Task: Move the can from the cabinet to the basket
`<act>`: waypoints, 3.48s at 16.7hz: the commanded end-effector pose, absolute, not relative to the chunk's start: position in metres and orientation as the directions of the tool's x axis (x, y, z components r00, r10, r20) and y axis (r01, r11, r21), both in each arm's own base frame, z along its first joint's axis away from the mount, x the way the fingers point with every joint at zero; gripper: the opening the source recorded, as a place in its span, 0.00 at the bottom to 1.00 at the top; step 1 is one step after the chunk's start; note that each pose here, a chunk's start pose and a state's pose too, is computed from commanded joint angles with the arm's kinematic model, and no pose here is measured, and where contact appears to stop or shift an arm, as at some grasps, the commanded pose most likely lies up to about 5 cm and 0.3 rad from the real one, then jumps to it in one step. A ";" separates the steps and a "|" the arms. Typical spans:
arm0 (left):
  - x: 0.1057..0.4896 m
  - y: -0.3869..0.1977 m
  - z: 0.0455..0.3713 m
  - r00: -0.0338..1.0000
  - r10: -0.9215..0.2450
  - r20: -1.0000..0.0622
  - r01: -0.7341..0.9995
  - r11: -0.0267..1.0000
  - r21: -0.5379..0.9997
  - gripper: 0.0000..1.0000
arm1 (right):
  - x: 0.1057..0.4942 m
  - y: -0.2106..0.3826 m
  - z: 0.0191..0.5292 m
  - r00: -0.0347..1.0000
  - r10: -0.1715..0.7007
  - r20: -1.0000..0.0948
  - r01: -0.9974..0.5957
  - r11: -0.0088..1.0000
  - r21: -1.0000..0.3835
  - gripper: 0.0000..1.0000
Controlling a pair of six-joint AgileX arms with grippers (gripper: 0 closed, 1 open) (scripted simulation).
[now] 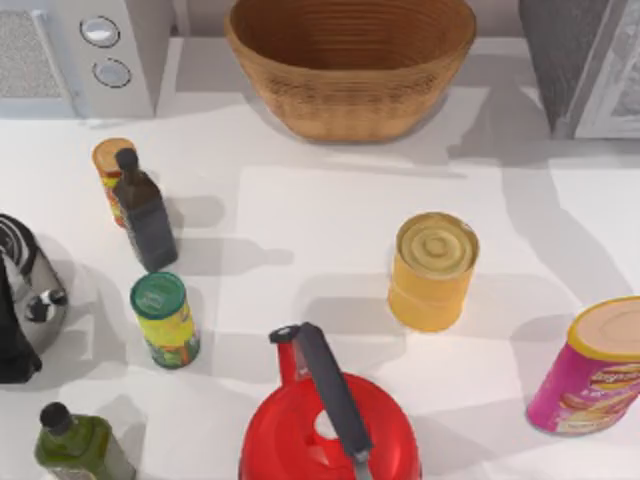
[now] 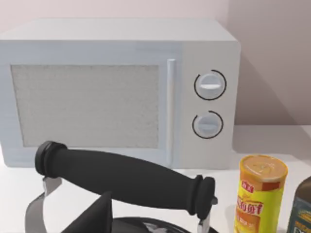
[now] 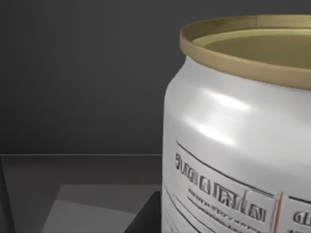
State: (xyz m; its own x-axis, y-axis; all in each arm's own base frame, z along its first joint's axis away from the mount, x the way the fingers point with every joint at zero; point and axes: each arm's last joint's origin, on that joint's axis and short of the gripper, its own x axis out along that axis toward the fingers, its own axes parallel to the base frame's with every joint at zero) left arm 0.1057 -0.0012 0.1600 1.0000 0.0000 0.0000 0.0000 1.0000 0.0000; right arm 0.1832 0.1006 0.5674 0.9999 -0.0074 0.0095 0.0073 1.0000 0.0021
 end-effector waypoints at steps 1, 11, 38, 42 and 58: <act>0.106 -0.001 0.160 1.000 0.000 0.000 0.000 1.000 0.000 1.00 | 0.183 0.101 0.567 1.000 -0.007 0.009 0.007 1.000 0.002 0.00; 0.106 -0.001 0.160 1.000 0.000 0.000 0.000 1.000 0.000 1.00 | 0.161 0.067 0.527 1.000 -0.008 0.015 0.008 1.000 0.002 0.00; 0.106 -0.001 0.160 1.000 0.000 0.000 0.000 1.000 0.000 1.00 | 0.107 -0.001 0.160 1.000 0.002 -0.013 -0.002 1.000 0.002 0.00; 0.106 -0.001 0.160 1.000 0.000 0.000 0.000 1.000 0.000 1.00 | 0.110 0.004 0.201 1.000 0.004 0.026 -0.004 1.000 0.001 0.00; 0.106 -0.001 0.160 1.000 0.000 0.000 0.000 1.000 0.000 1.00 | 0.388 0.190 0.320 1.000 -0.003 0.003 0.003 1.000 -0.005 0.00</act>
